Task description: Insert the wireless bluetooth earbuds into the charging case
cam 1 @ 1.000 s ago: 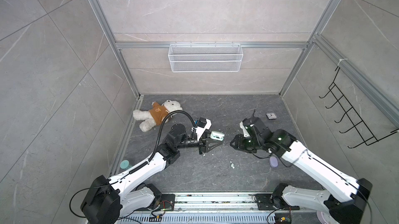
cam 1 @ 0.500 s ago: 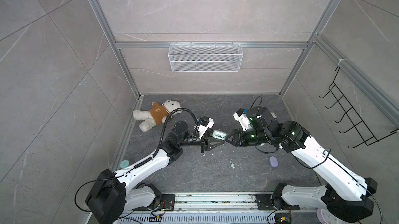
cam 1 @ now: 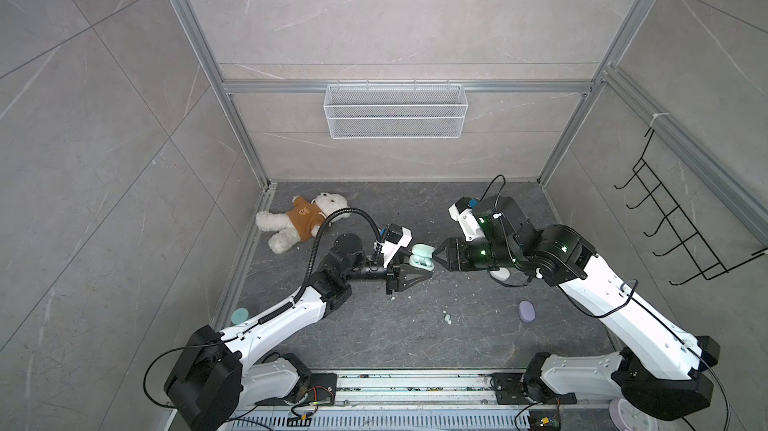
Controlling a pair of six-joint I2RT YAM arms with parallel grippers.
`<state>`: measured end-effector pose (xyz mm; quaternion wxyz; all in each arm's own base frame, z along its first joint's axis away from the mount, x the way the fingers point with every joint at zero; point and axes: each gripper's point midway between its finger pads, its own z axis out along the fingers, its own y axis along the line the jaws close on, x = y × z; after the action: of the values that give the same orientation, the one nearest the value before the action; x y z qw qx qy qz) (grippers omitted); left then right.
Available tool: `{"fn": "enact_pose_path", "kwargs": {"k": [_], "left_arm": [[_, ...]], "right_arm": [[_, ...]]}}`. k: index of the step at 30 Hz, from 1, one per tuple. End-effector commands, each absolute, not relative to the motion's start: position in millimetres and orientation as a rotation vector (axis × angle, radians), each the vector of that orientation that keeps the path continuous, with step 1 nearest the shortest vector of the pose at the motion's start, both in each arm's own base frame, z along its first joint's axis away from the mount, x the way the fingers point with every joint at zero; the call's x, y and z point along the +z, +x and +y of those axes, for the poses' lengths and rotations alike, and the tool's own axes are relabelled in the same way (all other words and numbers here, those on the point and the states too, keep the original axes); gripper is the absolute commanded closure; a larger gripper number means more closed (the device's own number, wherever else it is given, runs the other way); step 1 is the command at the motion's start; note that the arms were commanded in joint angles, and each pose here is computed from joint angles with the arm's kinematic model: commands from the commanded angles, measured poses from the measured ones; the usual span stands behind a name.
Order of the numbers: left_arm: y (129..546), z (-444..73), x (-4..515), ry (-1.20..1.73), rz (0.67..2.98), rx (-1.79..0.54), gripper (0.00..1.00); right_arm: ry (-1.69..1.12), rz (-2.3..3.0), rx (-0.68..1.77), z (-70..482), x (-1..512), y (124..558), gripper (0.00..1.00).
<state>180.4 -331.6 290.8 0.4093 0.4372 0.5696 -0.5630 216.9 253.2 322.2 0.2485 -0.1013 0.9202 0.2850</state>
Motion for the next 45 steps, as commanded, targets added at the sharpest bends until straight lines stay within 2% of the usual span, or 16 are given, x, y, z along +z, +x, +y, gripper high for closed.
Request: {"fn": "enact_pose_path", "kwargs": {"k": [1,18,27,32,38,45], "left_arm": [[167.9,-326.3,327.8,1.136,1.273,-1.423,0.67],[159.6,-319.7,333.1,1.128,1.257,-1.429,0.67],[165.1,-316.3,331.3,1.090,1.302,-1.388,0.67],[166.4,-315.6,328.7,1.081,1.322,-1.380,0.68],[164.0,-312.0,328.2,1.073,1.334,-1.373,0.67],[158.9,-304.9,327.1,1.061,1.346,-1.360,0.67]], "right_arm": [[-0.276,2.504,0.719,251.0,321.4,223.8,0.53],[-0.250,2.519,0.702,249.6,322.8,231.7,0.53],[-0.206,2.519,0.903,241.6,340.8,195.2,0.49],[-0.117,2.527,0.926,221.7,336.4,177.6,0.47],[0.018,2.611,0.766,196.7,282.1,176.4,0.44],[0.152,2.785,0.596,199.1,181.8,184.8,0.45]]}}
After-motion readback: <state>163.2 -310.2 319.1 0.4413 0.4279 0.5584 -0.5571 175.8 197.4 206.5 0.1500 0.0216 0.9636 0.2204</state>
